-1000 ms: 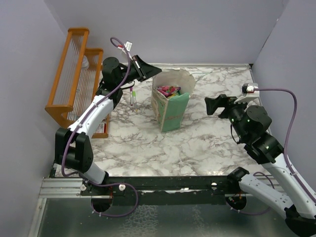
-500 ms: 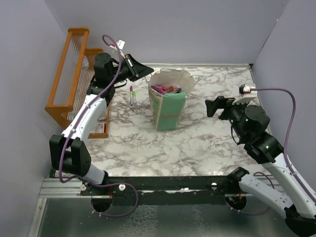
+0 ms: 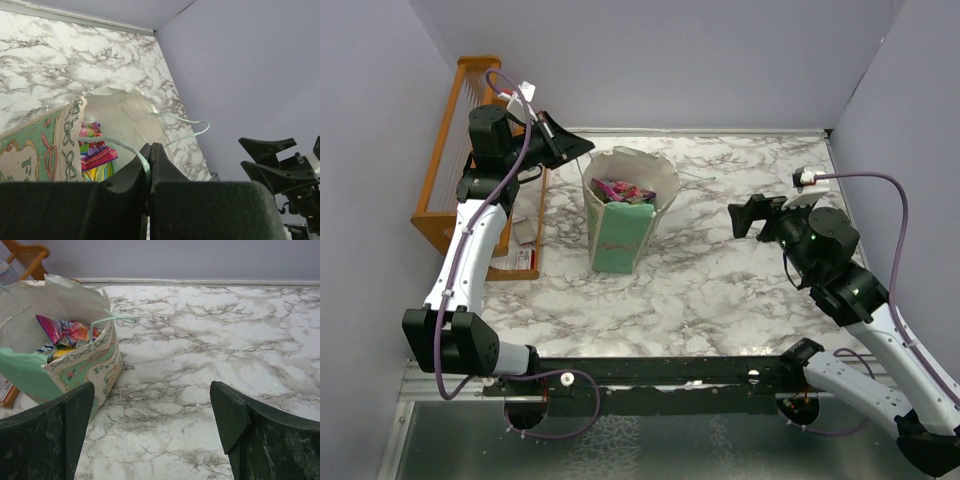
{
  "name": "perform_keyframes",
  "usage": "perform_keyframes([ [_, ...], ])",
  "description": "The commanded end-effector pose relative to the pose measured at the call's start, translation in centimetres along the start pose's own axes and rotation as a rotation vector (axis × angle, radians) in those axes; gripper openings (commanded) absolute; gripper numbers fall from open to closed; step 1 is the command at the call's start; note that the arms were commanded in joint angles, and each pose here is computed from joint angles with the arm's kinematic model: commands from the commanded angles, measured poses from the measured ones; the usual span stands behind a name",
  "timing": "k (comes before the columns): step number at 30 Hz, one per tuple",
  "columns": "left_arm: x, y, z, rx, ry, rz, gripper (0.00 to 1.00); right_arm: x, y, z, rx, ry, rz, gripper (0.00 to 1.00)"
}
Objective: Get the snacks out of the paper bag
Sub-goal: Adjust the paper bag at the center of the board.
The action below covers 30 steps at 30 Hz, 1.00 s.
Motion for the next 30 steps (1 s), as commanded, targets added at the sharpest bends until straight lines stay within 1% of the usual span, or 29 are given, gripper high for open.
perform_keyframes([
  [1,-3.2,2.0,1.2,-0.043,-0.183,-0.017,0.0,0.4,0.2,1.6,-0.043,0.009,0.039,0.99],
  [8,-3.2,2.4,1.4,-0.051,-0.299,0.022,0.0,0.3,0.4,1.4,-0.042,0.015,0.04,0.99],
  [10,-3.5,2.2,0.9,-0.031,-0.344,0.006,0.0,0.3,0.3,1.3,-0.037,0.016,0.044,0.99],
  [13,-4.7,1.5,-0.6,0.03,-0.417,-0.065,0.0,0.4,0.3,1.1,-0.032,0.02,0.047,0.99],
  [17,-7.3,0.8,-2.6,0.093,-0.503,-0.172,0.0,0.6,0.2,1.0,-0.026,0.021,0.067,0.99],
  [24,-10.5,-0.5,-5.5,0.213,-0.546,-0.37,0.0,1.5,0.4,0.0,-0.003,-0.009,0.132,0.98],
  [28,-11.1,-1.3,-6.9,0.266,-0.536,-0.465,0.0,2.1,0.6,-1.9,0.044,-0.115,0.151,0.97],
  [30,-11.2,-1.7,-7.4,0.276,-0.529,-0.491,0.0,2.8,0.6,-3.1,0.07,-0.18,0.189,0.96],
])
Point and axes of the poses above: each gripper's point midway between its finger pads, its own y axis back along the fingers, its own x axis along the line the jaws close on, z = x × y, the point moved 6 cm from there along y, back along the fingers, and after that the axes turned 10 degrees about y, right-handed, at the moved point
